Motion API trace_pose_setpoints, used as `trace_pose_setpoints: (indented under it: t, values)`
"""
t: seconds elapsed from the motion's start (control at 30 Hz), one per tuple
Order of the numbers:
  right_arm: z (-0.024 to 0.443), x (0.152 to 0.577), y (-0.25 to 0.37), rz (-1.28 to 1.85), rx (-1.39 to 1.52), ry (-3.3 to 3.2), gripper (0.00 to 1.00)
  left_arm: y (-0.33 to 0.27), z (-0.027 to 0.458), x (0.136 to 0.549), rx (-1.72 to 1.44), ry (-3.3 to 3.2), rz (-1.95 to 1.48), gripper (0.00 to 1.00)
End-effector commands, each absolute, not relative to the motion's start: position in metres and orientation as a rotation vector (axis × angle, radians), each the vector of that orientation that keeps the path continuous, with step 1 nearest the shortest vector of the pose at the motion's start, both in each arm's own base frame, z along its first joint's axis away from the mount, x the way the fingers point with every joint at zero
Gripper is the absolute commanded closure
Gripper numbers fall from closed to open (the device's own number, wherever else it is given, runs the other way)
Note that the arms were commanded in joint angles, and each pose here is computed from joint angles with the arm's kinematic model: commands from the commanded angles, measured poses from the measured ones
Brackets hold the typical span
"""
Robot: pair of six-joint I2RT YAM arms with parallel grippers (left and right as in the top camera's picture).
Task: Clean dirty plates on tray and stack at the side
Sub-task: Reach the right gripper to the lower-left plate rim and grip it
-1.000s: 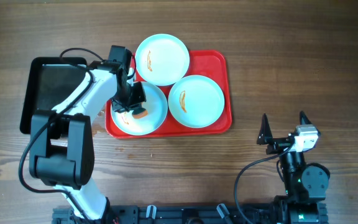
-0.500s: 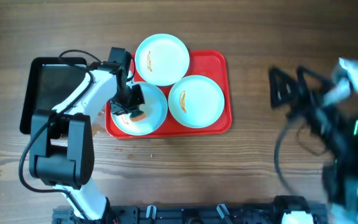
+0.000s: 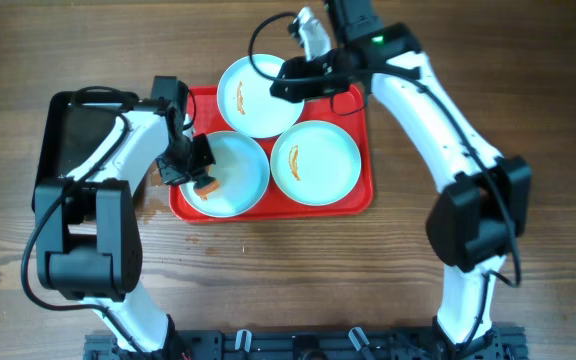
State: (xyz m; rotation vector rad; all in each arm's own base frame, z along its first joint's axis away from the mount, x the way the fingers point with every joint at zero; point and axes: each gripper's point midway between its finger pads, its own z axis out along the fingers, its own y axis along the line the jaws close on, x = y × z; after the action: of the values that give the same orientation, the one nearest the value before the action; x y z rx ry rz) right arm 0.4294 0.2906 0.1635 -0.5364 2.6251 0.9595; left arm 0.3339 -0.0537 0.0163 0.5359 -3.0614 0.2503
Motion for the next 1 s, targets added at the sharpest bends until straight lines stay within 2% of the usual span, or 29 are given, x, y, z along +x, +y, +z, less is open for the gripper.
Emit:
trace_pose_setpoints:
  t: [0.0, 0.1, 0.2, 0.3, 0.57, 0.7, 0.97]
  values:
    - [0.123, 0.432, 0.302, 0.848, -0.562, 2.696, 0.57, -0.05, 0.016, 0.333, 0.523, -3.054, 0.261, 0.96]
    - [0.09, 0.414, 0.324, 0.777, -0.766, 2.708, 0.57, -0.056, 0.017, 0.332, 0.451, -3.058, 0.3, 0.96]
    - [0.065, 0.401, 0.336, 0.693, -0.823, 2.751, 0.58, -0.056, 0.017, 0.33, 0.451, -3.052, 0.297, 0.96]
    - [0.043, 0.395, 0.338, 0.631, -0.846, 2.791, 0.68, -0.056, 0.017, 0.33, 0.451, -3.051, 0.297, 0.96]
    - [0.023, 0.396, 0.328, 0.523, -0.845, 2.83, 0.68, -0.056, 0.017, 0.331, 0.451, -3.054, 0.298, 0.96]
    - [0.013, 0.39, 0.333, 0.573, -0.856, 2.854, 0.73, -0.056, 0.017, 0.331, 0.451, -3.056, 0.299, 0.96]
    - [-0.006, 0.387, 0.326, 0.51, -0.852, 2.901, 0.76, -0.056, 0.017, 0.332, 0.451, -3.057, 0.299, 0.96]
